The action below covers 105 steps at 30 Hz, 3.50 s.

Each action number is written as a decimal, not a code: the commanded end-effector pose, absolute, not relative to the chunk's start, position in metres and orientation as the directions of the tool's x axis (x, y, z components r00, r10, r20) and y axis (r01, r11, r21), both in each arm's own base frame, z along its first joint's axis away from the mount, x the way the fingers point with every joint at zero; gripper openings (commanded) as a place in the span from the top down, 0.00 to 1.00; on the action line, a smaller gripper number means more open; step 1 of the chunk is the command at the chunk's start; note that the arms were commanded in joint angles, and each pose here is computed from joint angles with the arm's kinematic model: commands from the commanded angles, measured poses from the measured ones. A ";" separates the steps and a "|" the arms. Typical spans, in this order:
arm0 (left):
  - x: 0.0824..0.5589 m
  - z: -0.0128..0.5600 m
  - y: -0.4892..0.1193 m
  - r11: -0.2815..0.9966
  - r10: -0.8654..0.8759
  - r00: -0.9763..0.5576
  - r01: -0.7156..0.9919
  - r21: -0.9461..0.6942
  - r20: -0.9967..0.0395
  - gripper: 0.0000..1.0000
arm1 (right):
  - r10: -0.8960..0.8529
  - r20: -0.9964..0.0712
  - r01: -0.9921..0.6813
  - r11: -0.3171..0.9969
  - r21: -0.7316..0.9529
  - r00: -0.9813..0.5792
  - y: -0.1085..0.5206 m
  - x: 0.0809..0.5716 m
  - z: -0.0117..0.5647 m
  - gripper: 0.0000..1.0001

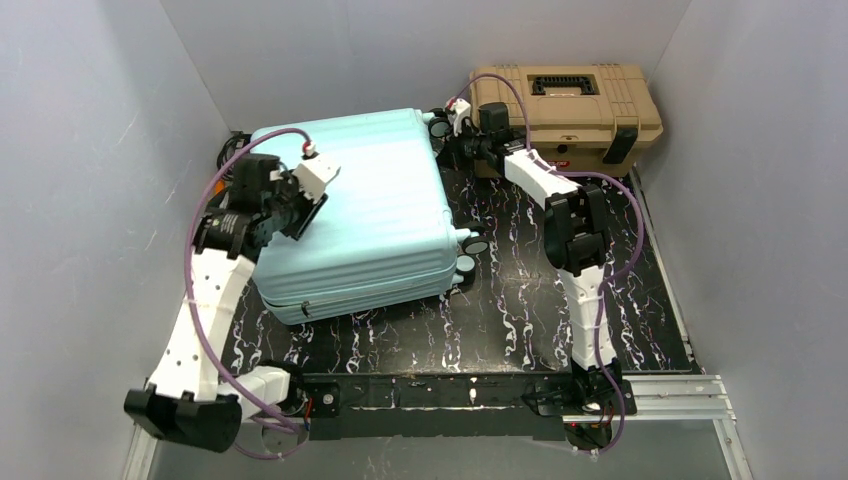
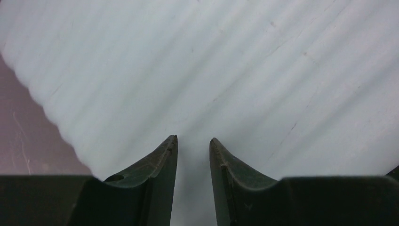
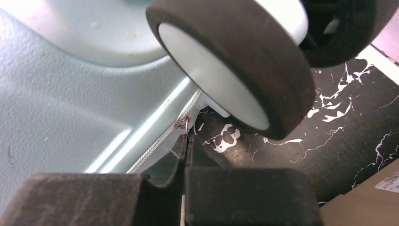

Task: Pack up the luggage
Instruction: Zip the luggage at the center of the board.

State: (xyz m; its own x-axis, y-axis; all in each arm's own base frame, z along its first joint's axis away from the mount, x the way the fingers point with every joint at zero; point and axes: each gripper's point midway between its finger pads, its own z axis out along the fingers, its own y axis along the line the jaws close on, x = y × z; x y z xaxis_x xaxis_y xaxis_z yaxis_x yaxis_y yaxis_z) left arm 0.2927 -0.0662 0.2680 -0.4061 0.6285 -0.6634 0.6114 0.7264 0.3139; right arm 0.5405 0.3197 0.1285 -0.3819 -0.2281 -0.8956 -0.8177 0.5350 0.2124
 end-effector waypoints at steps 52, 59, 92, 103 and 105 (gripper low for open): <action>0.288 0.069 0.133 0.944 -0.314 -0.824 -0.323 -0.063 -0.473 1.00 | -0.512 -0.831 -0.918 0.396 -0.005 -0.216 0.251 0.365 0.193 0.46; 0.323 0.051 0.103 0.932 -0.361 -0.835 -0.309 -0.189 -0.415 1.00 | -0.555 -0.800 -0.920 0.392 -0.010 -0.228 0.244 0.363 0.185 0.46; 0.454 0.142 0.087 0.956 -0.284 -0.771 -0.275 -0.105 -0.570 0.76 | -0.645 -0.763 -0.988 -0.136 0.073 0.032 0.263 0.233 0.163 0.50; 0.396 0.174 0.133 0.967 -0.203 -0.774 -0.253 -0.002 -0.599 0.03 | -0.631 -0.771 -0.963 -0.248 0.102 0.081 0.320 0.220 0.155 0.51; 0.403 0.171 0.126 0.973 -0.212 -0.792 -0.229 -0.043 -0.573 0.02 | -0.632 -0.770 -0.964 -0.251 0.088 0.095 0.319 0.221 0.155 0.51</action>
State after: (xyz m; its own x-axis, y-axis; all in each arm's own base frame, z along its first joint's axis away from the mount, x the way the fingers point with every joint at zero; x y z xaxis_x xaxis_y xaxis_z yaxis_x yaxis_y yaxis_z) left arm 0.4016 0.1515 0.1768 -0.7302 -0.2666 -0.6291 -0.3459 0.9383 0.0038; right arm 0.2316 0.2922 0.1540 0.0551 -0.6805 -0.7307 -0.9817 -0.1706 0.0849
